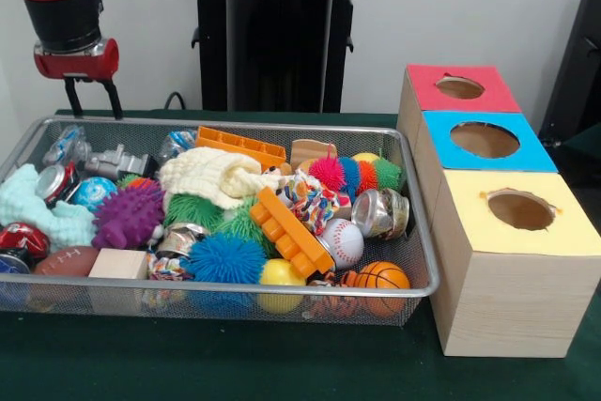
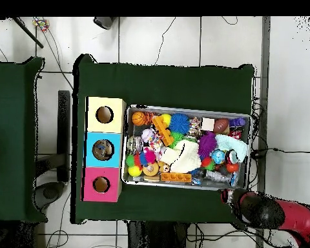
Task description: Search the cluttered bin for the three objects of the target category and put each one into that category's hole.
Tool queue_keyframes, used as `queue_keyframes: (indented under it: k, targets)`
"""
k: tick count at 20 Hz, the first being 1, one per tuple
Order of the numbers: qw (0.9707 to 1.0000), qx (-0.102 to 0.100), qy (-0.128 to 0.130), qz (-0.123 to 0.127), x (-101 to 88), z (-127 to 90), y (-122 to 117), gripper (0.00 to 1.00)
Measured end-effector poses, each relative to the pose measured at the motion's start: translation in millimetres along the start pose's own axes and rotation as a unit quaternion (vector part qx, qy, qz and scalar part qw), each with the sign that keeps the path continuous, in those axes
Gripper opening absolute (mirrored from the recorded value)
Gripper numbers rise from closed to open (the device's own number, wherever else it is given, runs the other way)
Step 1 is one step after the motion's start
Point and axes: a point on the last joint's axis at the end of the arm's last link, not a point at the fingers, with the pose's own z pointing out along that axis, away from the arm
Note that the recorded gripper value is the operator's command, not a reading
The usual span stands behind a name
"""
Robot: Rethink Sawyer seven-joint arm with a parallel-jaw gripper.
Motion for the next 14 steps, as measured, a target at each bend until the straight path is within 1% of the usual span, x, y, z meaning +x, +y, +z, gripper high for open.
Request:
queue_keyframes:
  k: [5, 14]
  targets:
    - [0.9999, -0.007, 0.005, 0.009, -1.7, 0.3, -2.3, 1.00]
    - [0.9996, -0.020, 0.005, 0.021, -2.5, 0.7, -10.1, 1.00]
